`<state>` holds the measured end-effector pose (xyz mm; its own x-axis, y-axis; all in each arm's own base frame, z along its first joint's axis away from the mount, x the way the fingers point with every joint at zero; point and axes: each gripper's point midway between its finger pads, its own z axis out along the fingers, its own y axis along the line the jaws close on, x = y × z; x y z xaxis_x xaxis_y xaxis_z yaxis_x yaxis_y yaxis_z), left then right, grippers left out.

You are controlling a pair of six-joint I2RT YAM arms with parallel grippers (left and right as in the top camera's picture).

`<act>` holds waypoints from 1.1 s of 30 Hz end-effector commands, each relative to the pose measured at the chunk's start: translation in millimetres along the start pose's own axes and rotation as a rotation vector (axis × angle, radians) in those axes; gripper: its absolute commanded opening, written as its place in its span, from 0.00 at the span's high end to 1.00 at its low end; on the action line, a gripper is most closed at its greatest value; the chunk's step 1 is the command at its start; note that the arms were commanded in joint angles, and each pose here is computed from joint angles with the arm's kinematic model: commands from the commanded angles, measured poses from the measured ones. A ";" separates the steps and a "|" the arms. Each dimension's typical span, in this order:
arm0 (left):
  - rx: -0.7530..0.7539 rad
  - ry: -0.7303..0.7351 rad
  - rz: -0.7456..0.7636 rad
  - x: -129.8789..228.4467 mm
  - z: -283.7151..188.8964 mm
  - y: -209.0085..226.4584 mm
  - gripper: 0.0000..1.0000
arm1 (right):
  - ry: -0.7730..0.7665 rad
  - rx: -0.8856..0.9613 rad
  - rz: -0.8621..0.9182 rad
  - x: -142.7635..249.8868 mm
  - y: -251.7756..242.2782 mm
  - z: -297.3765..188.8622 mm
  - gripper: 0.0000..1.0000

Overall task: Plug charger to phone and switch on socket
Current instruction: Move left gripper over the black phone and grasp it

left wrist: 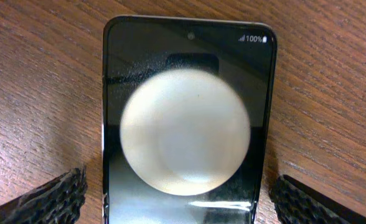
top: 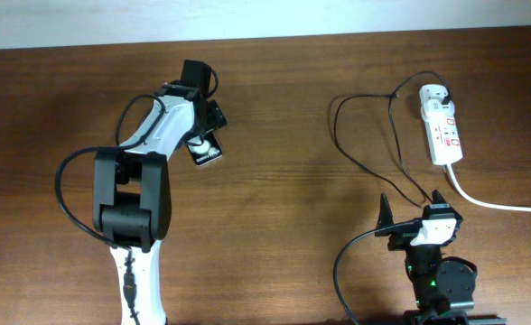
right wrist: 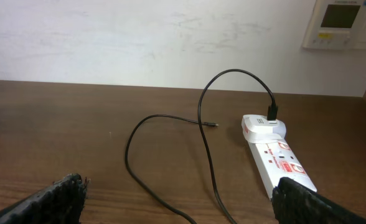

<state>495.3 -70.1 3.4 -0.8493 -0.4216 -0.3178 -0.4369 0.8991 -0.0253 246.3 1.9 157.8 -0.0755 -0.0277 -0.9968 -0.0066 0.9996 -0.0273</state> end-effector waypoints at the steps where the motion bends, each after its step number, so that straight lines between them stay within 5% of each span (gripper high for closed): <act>1: -0.017 0.161 0.009 40.1 25.6 5.8 0.01 | 0.006 0.004 0.004 2.8 -0.8 0.1 0.01; 8: -0.030 0.163 0.011 41.3 25.3 8.2 0.01 | 0.006 0.004 0.004 2.8 -0.8 0.1 0.01; 13: -0.027 0.159 0.011 40.3 25.5 7.5 0.21 | 0.006 0.004 0.004 2.9 -0.8 0.1 0.01; 19: -0.037 0.162 0.013 40.2 22.8 9.3 0.28 | 0.006 0.004 0.004 2.8 -0.8 0.1 0.01; 24: -0.058 0.344 0.022 77.0 8.2 18.9 0.32 | 0.006 0.004 0.004 2.8 -0.8 0.1 0.01; 26: -0.071 0.365 0.024 81.7 6.2 22.4 0.31 | 0.006 0.004 0.004 2.8 -0.8 0.1 0.01; 29: -0.071 0.364 0.024 81.4 6.3 22.2 0.01 | 0.006 0.004 0.004 2.8 -0.8 0.1 0.01; 33: -0.057 0.335 0.022 75.3 9.1 18.5 0.01 | 0.006 0.004 0.005 2.8 -0.8 0.1 0.01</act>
<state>437.4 -86.1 -0.4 -0.9004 -0.4335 -0.0375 -0.4334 0.9011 -0.0100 246.3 1.9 157.8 -0.0755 -0.0277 -0.9968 -0.0066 0.9996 -0.0273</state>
